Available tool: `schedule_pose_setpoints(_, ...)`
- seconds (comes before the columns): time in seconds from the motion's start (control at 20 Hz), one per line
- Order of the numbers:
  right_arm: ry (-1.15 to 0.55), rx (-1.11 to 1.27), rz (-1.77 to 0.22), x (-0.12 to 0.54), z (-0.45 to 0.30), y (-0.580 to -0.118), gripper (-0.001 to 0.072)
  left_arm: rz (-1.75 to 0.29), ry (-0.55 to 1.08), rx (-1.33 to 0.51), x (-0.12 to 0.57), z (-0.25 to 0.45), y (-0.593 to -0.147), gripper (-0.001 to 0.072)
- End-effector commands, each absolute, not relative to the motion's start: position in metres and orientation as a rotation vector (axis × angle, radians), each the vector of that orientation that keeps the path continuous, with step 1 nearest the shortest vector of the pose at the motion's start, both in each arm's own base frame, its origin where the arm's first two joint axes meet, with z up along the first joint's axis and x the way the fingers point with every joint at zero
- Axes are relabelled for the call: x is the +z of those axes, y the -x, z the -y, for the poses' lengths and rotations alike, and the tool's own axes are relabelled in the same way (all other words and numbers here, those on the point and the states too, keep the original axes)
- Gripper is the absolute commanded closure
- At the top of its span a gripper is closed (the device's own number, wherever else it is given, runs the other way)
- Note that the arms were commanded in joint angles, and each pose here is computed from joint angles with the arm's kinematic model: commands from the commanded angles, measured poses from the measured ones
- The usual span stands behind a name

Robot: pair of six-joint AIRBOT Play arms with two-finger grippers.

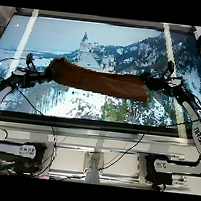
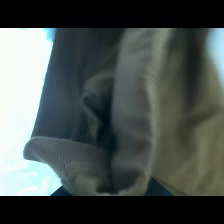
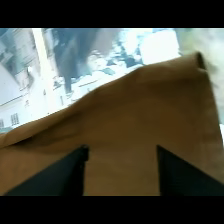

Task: Fold the clothes and pants, and hang the long-sleeved shirts on hangers.

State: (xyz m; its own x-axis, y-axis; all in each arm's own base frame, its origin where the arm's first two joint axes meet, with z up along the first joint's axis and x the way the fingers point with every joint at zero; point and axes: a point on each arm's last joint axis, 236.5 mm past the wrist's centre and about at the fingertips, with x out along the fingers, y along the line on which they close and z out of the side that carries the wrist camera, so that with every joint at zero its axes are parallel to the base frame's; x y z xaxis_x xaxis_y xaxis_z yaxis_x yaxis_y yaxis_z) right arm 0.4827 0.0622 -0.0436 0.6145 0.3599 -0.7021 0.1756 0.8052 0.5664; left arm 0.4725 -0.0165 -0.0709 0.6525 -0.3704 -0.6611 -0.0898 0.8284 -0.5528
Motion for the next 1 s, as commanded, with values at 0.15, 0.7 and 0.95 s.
schedule_pose_setpoints(0.15, -0.507, 0.295, -0.788, 0.033, -0.099, -0.519, 0.0701, -0.635, 0.411, -0.261, 0.044, 0.029, -0.472, 0.0693)
schedule_pose_setpoints(0.7, -0.325, 0.569, -1.009, -0.030, -0.300, -0.497, 0.0704, -0.526, 0.346, -0.462, 0.120, 0.115, -0.442, 0.0694)
schedule_pose_setpoints(0.95, -0.300, 0.680, -1.175, -0.082, -0.382, -0.466, 0.0705, -0.541, 0.325, -0.537, 0.120, 0.149, -0.432, 0.0693)
